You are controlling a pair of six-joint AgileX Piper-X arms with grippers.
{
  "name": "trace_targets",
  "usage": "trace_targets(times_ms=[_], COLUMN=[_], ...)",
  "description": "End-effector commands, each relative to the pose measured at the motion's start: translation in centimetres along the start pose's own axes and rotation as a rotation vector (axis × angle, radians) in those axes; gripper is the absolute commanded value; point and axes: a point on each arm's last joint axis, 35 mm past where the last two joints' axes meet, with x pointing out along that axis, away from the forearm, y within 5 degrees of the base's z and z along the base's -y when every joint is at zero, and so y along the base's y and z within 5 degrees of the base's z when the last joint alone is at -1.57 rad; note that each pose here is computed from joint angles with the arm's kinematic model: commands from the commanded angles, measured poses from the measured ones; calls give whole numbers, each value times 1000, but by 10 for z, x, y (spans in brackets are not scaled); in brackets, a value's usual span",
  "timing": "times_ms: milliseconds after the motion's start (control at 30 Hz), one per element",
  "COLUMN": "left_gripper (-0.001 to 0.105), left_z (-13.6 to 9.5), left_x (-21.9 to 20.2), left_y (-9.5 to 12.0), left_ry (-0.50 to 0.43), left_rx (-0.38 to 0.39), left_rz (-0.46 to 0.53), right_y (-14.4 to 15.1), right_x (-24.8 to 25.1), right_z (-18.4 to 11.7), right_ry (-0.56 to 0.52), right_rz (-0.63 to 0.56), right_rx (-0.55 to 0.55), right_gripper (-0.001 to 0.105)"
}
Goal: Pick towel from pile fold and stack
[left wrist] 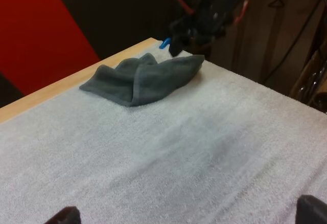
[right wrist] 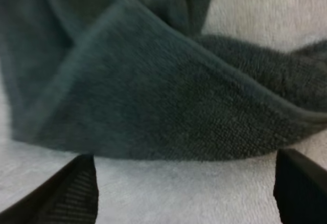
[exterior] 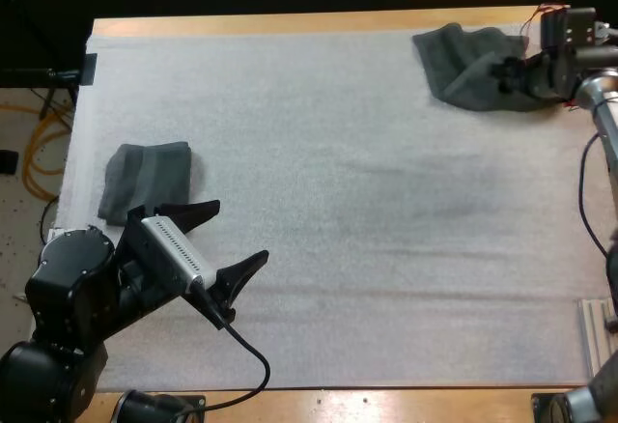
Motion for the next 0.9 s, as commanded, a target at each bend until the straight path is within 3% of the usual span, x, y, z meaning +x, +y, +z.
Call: trace_targets(times_ms=[0,367,467,600,867], left_gripper=[78,78,78,78,78], left_z=[2,2,2,2,2], left_x=[-1,-1,-1,-1,-1], left_y=[-2,-2,-2,-2,-2], left_ry=[-10,-10,-10,-10,-10], left_rx=[-1,-62,-62,-62,-65], left_rz=[-14,-14,-14,-14,-14], right_y=[-1,-12,-15,-18,-19], right_x=[6,70,76,78,57], right_z=[2,-3,-4,-5,10], right_ry=[4,95,103,107,83], right_rz=[-8,-16,-17,-21,-14], right_rx=[6,93,95,97,81], right_gripper=[69,68,54,3,1])
